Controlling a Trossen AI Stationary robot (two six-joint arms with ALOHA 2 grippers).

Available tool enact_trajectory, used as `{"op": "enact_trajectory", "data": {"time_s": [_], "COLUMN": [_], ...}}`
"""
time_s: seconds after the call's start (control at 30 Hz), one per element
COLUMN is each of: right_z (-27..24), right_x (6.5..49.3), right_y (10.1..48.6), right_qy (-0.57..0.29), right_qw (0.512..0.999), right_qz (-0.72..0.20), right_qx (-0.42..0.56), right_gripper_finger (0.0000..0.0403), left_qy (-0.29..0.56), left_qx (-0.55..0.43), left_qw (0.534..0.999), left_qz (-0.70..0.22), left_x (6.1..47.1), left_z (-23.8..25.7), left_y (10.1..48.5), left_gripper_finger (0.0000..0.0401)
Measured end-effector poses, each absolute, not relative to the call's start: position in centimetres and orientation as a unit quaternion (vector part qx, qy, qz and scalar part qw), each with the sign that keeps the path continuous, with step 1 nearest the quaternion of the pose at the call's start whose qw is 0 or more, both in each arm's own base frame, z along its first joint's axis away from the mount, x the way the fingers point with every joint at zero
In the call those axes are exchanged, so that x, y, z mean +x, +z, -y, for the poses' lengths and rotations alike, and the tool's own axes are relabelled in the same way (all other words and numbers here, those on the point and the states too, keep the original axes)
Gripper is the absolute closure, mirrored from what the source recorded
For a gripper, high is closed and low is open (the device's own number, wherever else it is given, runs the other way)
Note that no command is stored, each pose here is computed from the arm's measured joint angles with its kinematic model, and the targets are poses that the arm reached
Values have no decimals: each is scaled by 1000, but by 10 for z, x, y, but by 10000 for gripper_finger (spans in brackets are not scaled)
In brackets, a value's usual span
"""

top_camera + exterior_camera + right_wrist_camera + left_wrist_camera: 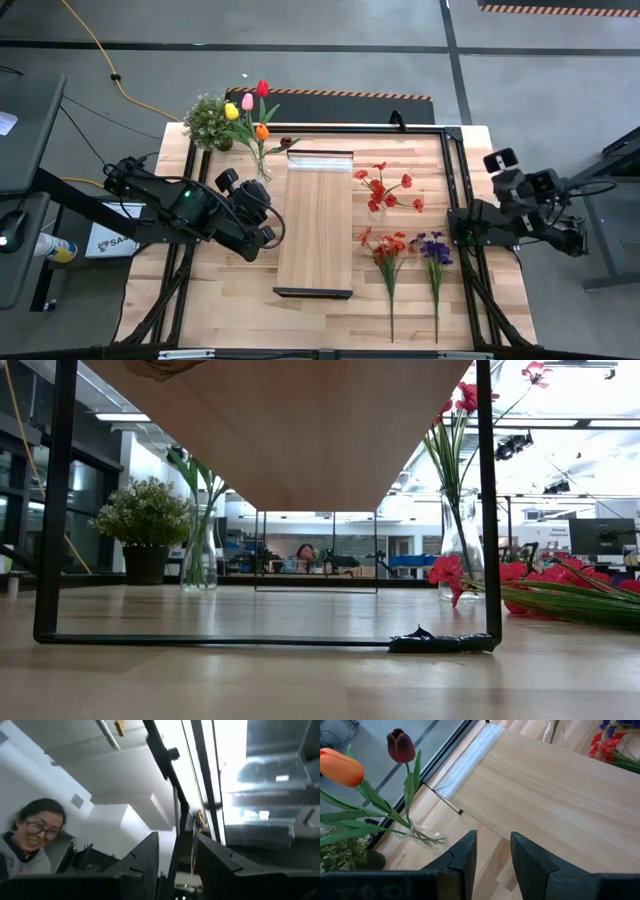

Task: Pick and place flowers into a vace then onto a shelf
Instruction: Put the purple flowers into the right vase

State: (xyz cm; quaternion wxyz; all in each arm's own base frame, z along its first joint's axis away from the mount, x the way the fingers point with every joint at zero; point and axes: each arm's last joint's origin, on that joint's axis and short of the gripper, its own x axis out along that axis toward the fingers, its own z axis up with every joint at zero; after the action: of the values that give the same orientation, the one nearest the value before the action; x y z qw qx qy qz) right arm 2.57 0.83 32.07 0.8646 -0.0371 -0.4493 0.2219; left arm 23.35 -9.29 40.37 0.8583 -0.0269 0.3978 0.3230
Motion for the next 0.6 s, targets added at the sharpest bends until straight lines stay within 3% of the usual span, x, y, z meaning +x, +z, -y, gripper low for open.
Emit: {"op": "enact_trajectory", "data": {"time_s": [0.3,0.6], "right_z": [-15,-26], "right_x": [6,-22], "right_y": [340,401], "right_qy": [256,248], "right_qw": [833,903], "right_qz": [488,349], "right_qx": [-41,19], "right_gripper_finger": [289,289], "left_qy": [312,326], "left_qx": [-44,-86], "left_qw": [855,851], "left_qz": [-411,-402], "left_x": [233,233], "left_z": [94,94], "left_y": [403,403], "left_gripper_finger": [249,249]}}
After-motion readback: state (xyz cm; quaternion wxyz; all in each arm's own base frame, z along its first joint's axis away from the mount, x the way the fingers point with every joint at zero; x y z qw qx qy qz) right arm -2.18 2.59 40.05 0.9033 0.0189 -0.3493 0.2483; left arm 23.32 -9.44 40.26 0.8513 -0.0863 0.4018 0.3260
